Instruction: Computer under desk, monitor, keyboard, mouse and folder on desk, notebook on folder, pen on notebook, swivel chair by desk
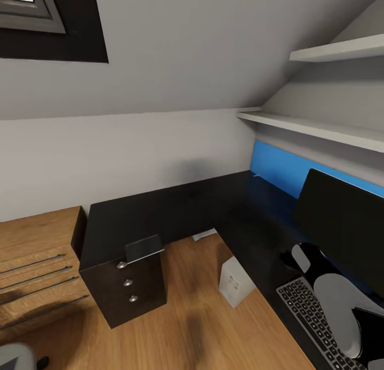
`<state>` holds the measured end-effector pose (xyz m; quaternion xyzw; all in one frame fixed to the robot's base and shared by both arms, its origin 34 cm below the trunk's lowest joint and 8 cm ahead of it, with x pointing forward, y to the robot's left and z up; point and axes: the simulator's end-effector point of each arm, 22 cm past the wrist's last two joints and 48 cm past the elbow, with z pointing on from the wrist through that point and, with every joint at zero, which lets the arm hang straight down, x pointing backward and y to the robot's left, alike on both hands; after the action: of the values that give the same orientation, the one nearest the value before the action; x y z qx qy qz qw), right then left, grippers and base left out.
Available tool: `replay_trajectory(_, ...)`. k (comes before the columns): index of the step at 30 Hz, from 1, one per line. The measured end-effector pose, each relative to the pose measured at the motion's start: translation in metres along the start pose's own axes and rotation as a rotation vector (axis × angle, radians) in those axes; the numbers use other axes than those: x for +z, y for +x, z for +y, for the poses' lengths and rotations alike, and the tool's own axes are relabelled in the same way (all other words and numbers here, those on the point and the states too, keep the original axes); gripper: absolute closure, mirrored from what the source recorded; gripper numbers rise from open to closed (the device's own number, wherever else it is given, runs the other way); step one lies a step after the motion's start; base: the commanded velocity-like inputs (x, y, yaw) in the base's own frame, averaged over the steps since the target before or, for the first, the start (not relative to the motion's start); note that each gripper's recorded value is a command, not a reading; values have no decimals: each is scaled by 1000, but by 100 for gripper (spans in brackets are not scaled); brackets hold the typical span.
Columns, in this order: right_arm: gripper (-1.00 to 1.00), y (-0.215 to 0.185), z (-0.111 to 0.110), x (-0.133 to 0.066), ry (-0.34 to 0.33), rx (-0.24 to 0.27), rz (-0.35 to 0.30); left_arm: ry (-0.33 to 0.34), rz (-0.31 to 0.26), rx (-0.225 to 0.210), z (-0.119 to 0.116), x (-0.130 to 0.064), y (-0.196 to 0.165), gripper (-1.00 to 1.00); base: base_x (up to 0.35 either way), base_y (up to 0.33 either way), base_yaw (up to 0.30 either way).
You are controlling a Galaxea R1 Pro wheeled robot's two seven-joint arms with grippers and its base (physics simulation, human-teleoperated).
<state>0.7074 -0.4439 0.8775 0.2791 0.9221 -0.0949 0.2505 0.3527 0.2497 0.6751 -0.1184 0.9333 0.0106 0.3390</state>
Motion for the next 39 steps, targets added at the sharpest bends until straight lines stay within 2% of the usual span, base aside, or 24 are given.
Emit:
replay_trajectory(10, 100, 10, 3, 2, -2, -6, 20, 0, 18, -2, 0, -2, 8, -100, 203, 0, 0)
replay_trajectory(18, 100, 18, 21, 2, -38, -22, 30, 2, 29, -1, -1, -3, 14, -100, 23, 0, 0)
replay_trajectory(25, 100, 20, 21, 5, -38, -25, 19, 3, 29, -1, -1, -3, 14, -100, 0, -3, 0)
replay_trajectory(33, 100, 30, 14, 9, -1, -86, 29, 3, 29, -1, -1, -3, 14, -100, 56, -154, 0)
replay_trajectory(39, 100, 32, 15, 9, 2, -97, 30, 5, 29, -1, -2, -3, 14, -100, 12, -28, 0)
